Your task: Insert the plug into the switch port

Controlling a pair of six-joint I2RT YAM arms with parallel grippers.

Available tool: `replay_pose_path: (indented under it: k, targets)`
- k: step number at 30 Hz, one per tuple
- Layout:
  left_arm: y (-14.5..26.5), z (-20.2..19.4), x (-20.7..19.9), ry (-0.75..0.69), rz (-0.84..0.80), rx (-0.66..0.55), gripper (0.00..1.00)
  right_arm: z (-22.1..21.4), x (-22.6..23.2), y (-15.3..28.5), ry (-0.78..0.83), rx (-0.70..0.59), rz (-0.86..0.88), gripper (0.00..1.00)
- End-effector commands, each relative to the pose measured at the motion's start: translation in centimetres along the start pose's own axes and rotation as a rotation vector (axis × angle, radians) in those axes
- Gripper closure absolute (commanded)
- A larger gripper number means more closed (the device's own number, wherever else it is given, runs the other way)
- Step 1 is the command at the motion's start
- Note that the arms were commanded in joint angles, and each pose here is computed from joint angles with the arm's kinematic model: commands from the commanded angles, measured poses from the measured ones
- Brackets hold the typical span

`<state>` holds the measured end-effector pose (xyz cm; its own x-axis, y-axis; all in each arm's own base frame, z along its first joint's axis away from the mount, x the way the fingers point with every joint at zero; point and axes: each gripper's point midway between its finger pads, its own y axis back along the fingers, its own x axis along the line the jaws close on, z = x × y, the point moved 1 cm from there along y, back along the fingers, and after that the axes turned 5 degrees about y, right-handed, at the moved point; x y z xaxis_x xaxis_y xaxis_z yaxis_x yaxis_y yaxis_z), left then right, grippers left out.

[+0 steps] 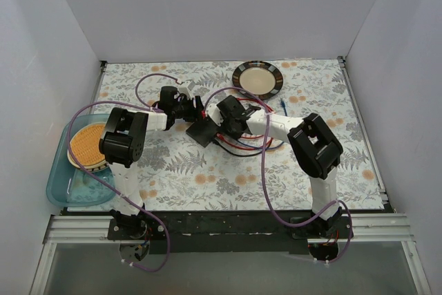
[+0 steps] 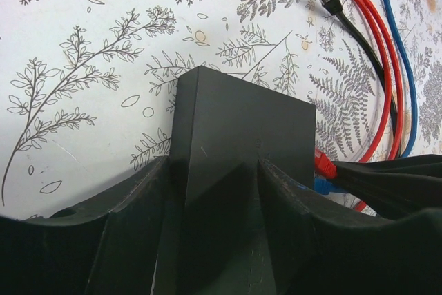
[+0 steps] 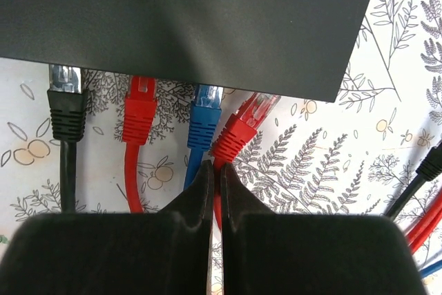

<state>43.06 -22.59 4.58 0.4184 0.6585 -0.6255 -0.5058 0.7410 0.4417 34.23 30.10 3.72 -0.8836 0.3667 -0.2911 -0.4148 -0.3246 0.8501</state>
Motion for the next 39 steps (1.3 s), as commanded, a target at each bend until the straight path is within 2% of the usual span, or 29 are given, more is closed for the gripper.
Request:
replay_pose_path:
  k: [1, 11, 19, 31, 39]
  targets:
    - [-0.5, -4.3, -4.5, 0.018, -0.185, 0.158, 0.49, 8.1, -1.9, 3.0, 0.046, -0.336, -0.05, 0.99]
    - [-0.8, -4.0, -5.6, -0.032, -0.267, 0.163, 0.47, 6.9, -0.4, 4.1, 0.142, -0.338, 0.044, 0.99]
    - [-1.4, -5.3, -7.1, -0.076, -0.334, 0.213, 0.46, 6.2, -0.3, 5.3, 0.163, -0.354, 0.024, 0.99]
    - [-2.4, -7.5, -8.1, -0.108, -0.367, 0.309, 0.46, 3.0, -0.8, 3.1, 0.141, -0.238, -0.05, 0.99]
    - [-2.3, -8.6, -9.1, -0.138, -0.415, 0.352, 0.46, 2.8, -1.8, 2.8, 0.133, -0.231, -0.112, 0.99]
